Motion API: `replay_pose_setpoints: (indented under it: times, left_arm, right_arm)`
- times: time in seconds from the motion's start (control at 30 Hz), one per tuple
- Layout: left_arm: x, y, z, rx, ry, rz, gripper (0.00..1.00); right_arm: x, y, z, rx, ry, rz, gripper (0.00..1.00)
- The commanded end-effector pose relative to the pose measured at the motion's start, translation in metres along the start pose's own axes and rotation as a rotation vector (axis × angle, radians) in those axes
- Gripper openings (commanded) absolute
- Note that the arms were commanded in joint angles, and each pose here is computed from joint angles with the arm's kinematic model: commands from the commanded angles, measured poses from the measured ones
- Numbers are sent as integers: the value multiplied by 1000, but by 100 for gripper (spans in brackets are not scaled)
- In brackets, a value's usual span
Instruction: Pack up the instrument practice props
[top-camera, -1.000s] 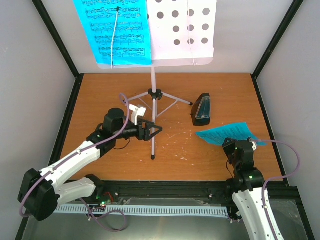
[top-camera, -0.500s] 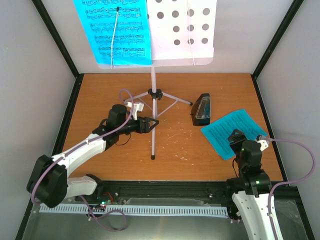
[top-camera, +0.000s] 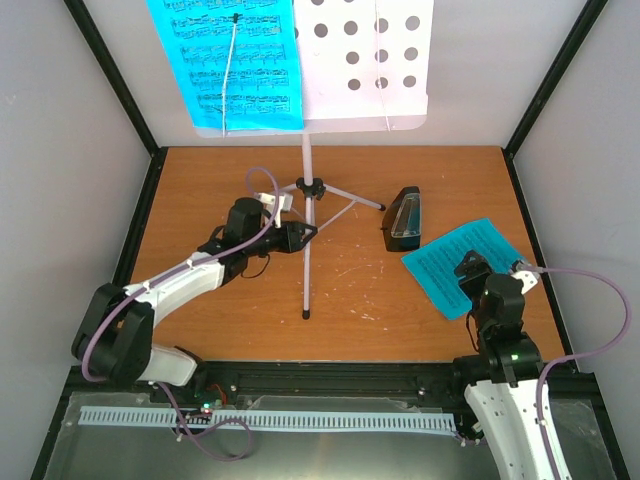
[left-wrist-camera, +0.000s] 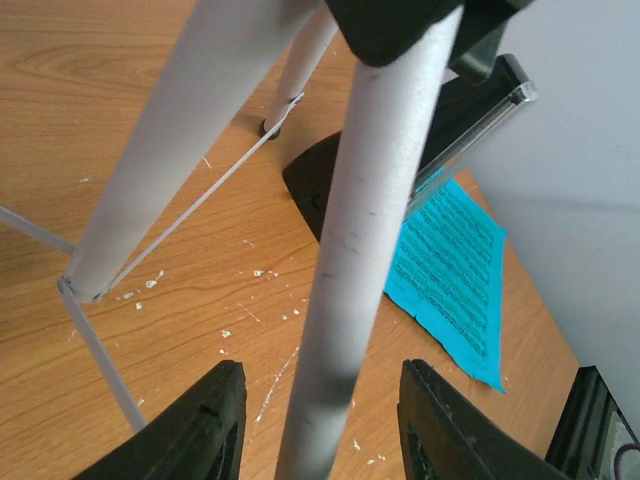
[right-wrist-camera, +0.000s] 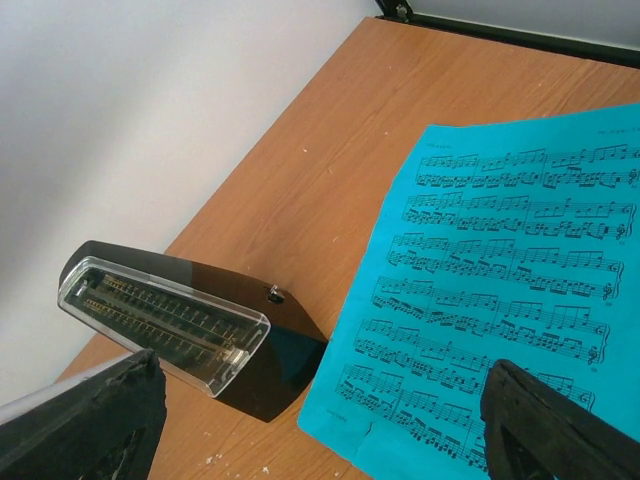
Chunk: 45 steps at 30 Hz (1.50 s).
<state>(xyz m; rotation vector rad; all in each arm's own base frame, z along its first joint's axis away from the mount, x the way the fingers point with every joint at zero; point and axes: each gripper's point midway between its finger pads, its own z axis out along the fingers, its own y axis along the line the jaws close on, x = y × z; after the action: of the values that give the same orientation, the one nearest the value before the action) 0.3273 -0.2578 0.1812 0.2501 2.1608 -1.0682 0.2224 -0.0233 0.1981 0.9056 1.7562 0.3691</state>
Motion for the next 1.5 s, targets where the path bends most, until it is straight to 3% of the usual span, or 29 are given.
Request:
replay_pose_setpoints:
  times: [0.0, 0.4, 0.6, 1.0, 1.13, 1.33, 1.47]
  left_arm:
    - [-25, -6, 4, 11, -64, 41, 41]
    - [-33, 7, 19, -36, -74, 32, 16]
    - [-37, -2, 36, 46, -58, -9, 5]
    - [-32, -42, 93, 154, -22, -43, 4]
    - [-34, -51, 103, 195, -15, -52, 19]
    - [-44, -52, 85, 149, -42, 29, 73]
    - [-55, -42, 48, 117, -108, 44, 92]
  right_arm:
    - [-14, 12, 1, -25, -42, -18, 85]
    - [-12, 21, 16, -33, -25, -46, 85]
    - [-12, 41, 22, -103, -10, -101, 85]
    - [-23, 72, 12, -234, -43, -249, 93]
    - [-28, 89, 2, -292, -36, -308, 94]
    - [-24, 114, -9, -394, 18, -408, 96]
    - [-22, 143, -20, -531, 56, -427, 96]
